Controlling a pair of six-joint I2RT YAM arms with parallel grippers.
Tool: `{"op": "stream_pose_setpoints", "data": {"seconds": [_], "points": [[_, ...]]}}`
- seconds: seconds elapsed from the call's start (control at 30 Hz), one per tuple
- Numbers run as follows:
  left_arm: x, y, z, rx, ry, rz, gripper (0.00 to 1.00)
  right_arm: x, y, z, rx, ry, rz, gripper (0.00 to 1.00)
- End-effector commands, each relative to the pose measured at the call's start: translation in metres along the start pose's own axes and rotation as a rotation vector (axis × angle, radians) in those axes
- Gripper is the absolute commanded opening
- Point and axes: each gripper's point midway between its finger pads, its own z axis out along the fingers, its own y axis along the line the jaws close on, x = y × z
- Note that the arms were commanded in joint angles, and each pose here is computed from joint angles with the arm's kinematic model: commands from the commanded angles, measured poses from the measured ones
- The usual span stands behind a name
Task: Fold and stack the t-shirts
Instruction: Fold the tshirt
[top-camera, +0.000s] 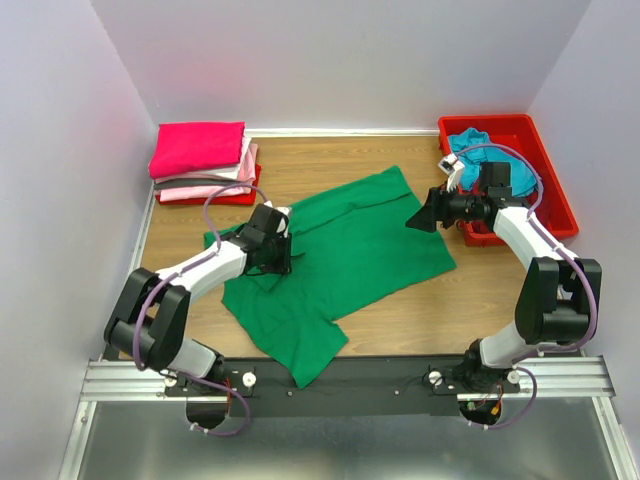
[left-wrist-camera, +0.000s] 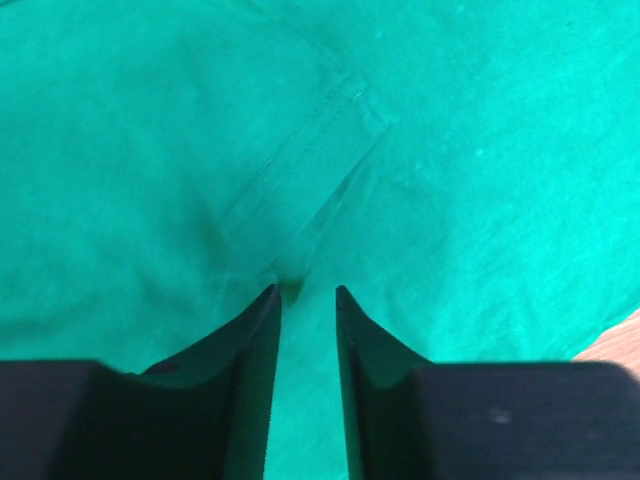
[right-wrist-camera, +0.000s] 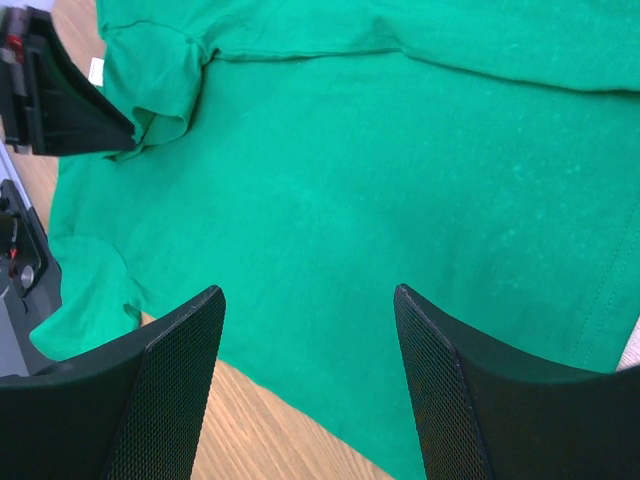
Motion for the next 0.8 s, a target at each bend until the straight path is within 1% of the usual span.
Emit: {"op": "stream_pose_setpoints", "data": {"seconds": [0.0,0.07,0.1,0.13,0.2,0.23,0.27,0.3,0.43,0.57,0.63,0.7,0.73,0.77], "points": [[-0.033,0.003,-0.031,-0.069,-0.136,-0.02,0.4,0.005,0.003,-0.002,-0.026,0.004,0.015,0.76],[-0.044,-0.003,-0.041,-0.049,-0.186,-0.018,0.46,0.005,0.003,-0.001,-0.027,0.005,0.018,0.76],[-0.052,0.003,-0.046,-0.081,-0.228,-0.021,0.48,0.006,0.004,-0.002,-0.029,0.006,0.019,0.76],[-0.061,-0.001,-0.054,-0.064,-0.278,-0.015,0.49,0.005,0.004,-0.001,-0.029,0.005,0.018,0.76],[-0.07,-0.004,-0.057,-0.043,-0.308,-0.012,0.48,0.006,0.004,-0.001,-0.031,0.006,0.02,0.76],[-0.072,-0.004,-0.055,-0.042,-0.307,-0.006,0.46,0.005,0.004,-0.002,-0.03,0.005,0.018,0.76],[-0.073,-0.002,-0.052,-0.047,-0.298,-0.004,0.41,0.005,0.004,-0.001,-0.032,0.005,0.019,0.76],[-0.069,0.002,-0.041,-0.063,-0.256,-0.002,0.39,0.006,0.004,-0.002,-0.032,0.006,0.02,0.76],[-0.068,0.004,-0.025,-0.081,-0.189,0.023,0.38,0.005,0.005,-0.002,-0.032,0.004,0.018,0.76],[-0.066,0.011,-0.017,-0.112,-0.164,0.034,0.34,0.005,0.004,-0.002,-0.034,0.004,0.018,0.76],[-0.064,0.014,-0.011,-0.125,-0.155,0.037,0.28,0.005,0.004,-0.002,-0.036,0.004,0.019,0.76],[-0.059,0.017,-0.001,-0.131,-0.126,0.036,0.24,0.005,0.005,-0.002,-0.036,0.005,0.021,0.76],[-0.058,0.017,0.002,-0.129,-0.122,0.036,0.24,0.005,0.005,-0.002,-0.034,0.006,0.019,0.76],[-0.056,0.015,0.006,-0.117,-0.112,0.038,0.2,0.005,0.005,-0.002,-0.034,0.006,0.019,0.76]]}}
